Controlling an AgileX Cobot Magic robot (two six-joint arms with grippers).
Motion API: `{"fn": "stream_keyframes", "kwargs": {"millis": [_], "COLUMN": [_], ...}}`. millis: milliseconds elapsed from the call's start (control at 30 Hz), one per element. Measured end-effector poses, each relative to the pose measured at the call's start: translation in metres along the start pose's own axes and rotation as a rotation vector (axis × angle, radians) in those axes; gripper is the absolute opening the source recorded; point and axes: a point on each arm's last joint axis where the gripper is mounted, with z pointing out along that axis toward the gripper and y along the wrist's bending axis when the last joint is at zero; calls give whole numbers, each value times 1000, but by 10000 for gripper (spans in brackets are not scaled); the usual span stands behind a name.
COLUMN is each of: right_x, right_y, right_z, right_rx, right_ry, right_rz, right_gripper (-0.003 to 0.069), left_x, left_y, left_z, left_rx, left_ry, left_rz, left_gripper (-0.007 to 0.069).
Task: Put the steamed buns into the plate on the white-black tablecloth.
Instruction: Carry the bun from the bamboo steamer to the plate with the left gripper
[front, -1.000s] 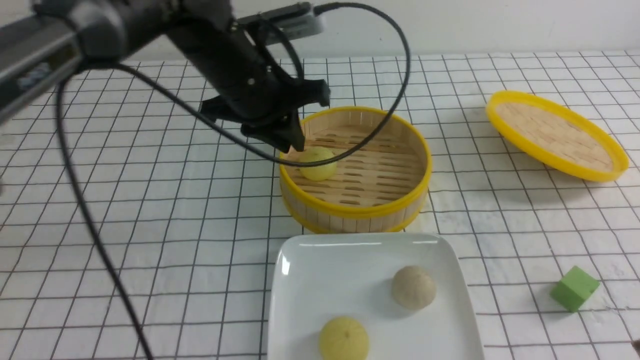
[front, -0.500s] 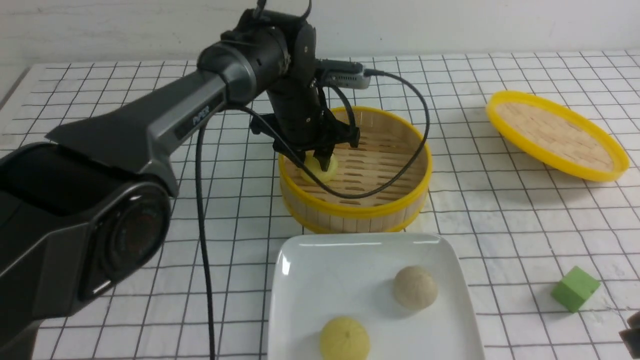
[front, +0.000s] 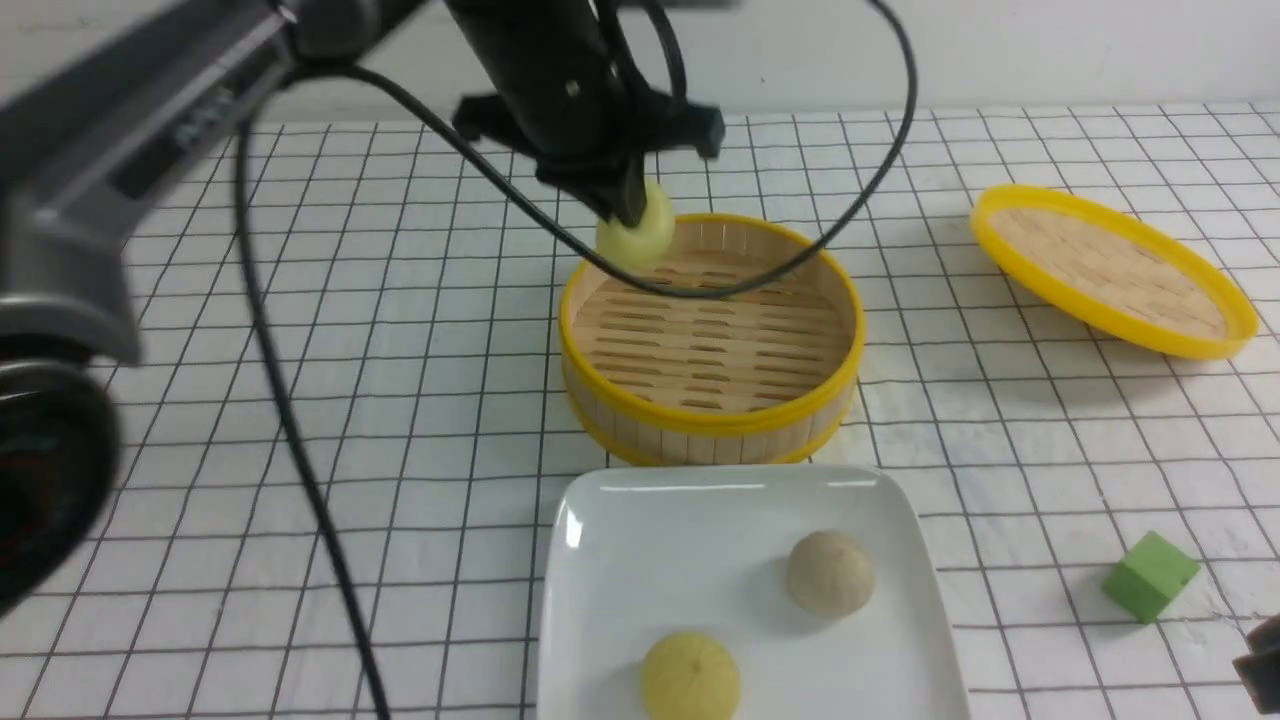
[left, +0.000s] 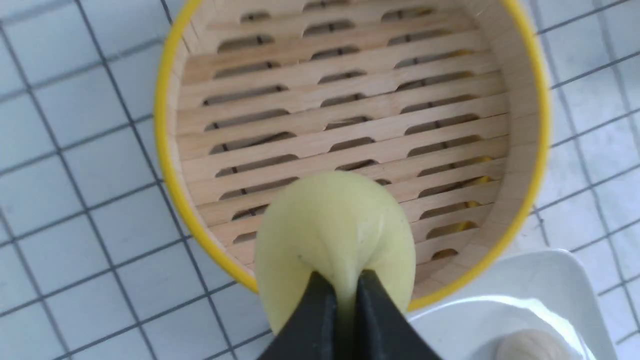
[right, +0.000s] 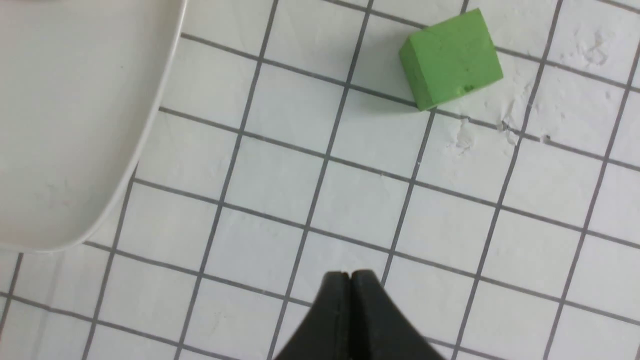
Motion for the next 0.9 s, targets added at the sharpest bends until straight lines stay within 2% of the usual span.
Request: {"fn": "stream_keyframes", "kwargs": {"millis": [33,133,233,333,500,600,633,667,733,767,833,900], "right_x": [0,0,1,1,1,4,5,12,16,27,35,61], "right_y": [0,0,0,0,0,0,0,-1,-1,-2,-2,-4], "right_z": [0,0,0,0,0,-5,-7,-18,-27,-45,-55,-83], "right_rx": [0,0,1,1,1,-2,-3,-6,-9,-17,-22,-38], "right_ry": [0,1,10,11,12,-2,-5,-20,-44,-112,-157,-312], "right_rz": [0,0,0,0,0,1,1,1,1,1,0,-2], "right_gripper": [2,4,4,8,13,15,15,15,15,16,18,21], "left_x": [5,29,64,101,129,132,132,130,130,129,129,129], "left_y": [-2,-8,-21,-39,-53,-57,-57,-57,-57,-57,-56,-56], "left_z": [-17,-31,-8,32,78,99,101,107,110,112,112,112], "left_rx": [10,69,118,127,115,108,109,108,107,101,98,90], "left_ry": [-15,40,189,305,305,259,251,225,215,210,209,205], "left_rz": [4,-13,-18,-5,2,-31,-34,-51,-53,-49,-45,-35], "left_gripper": [22,22,25,34,83,175,181,241,277,320,344,370]}}
